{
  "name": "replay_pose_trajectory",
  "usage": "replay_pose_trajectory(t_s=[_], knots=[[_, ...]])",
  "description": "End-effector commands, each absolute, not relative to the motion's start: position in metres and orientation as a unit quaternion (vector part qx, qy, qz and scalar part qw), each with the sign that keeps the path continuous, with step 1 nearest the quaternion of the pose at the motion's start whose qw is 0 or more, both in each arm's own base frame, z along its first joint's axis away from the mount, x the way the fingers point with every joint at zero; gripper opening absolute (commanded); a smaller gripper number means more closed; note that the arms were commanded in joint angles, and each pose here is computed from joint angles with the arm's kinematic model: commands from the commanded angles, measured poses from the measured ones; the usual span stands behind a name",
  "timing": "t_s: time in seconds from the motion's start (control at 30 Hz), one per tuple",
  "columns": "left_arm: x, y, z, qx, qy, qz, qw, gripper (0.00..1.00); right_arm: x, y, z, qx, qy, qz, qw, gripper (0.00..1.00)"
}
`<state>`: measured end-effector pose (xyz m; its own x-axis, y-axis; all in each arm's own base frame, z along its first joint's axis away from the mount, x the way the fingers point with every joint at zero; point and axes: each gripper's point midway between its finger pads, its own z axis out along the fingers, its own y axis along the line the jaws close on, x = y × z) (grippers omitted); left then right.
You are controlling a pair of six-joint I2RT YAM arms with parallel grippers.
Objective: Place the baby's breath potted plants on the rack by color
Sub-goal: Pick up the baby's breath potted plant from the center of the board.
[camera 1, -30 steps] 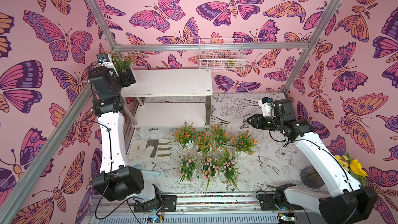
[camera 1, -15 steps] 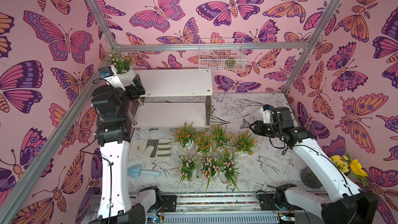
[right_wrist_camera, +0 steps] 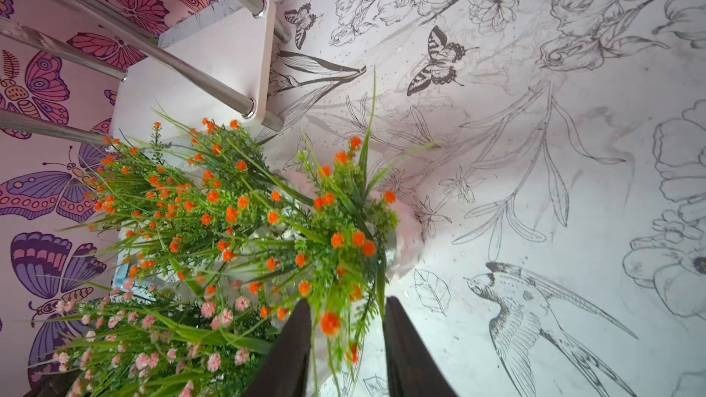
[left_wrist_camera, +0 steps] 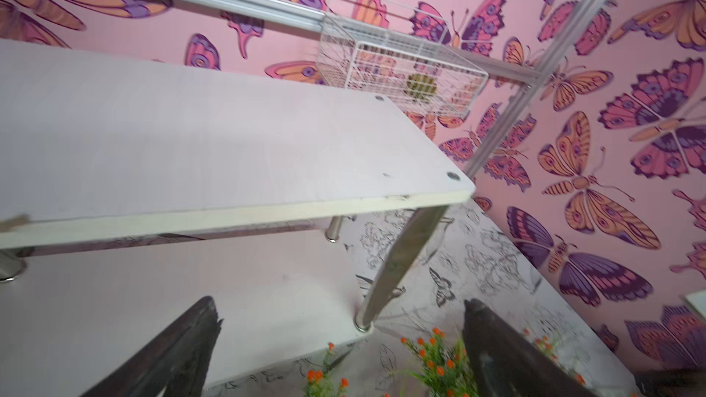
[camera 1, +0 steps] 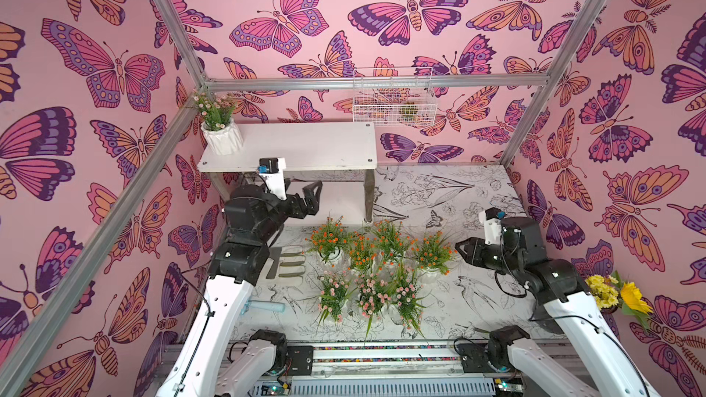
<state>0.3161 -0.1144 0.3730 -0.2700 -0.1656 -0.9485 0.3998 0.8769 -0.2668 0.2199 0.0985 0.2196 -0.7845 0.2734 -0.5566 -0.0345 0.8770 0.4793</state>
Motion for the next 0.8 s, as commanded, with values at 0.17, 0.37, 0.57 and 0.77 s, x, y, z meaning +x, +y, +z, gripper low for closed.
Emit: replay_pose_trajectory(t_s=[0.17,0.37,0.57,0.77], knots=[[0.281,-0.16,0.34,0.154,0.763,-0.286,0.559,1.0,0.167,0.087,0.202,0.084,0.931,0.212,0.285,0.34],[0.27,-0.181,0.325,0.185,0.766,-0.297,0.539,1.0,0.149,0.093,0.178,0.08,0.939,0.215,0.257,0.33],[0.269,-0.187,0.327,0.199,0.77,-0.278,0.538,1.0,0.154,0.118,0.151,0.063,0.937,0.224,0.259,0.31],[0.274,-0.197,0.325,0.207,0.774,-0.286,0.525,1.0,0.159,0.154,0.135,0.022,0.938,0.206,0.278,0.31]])
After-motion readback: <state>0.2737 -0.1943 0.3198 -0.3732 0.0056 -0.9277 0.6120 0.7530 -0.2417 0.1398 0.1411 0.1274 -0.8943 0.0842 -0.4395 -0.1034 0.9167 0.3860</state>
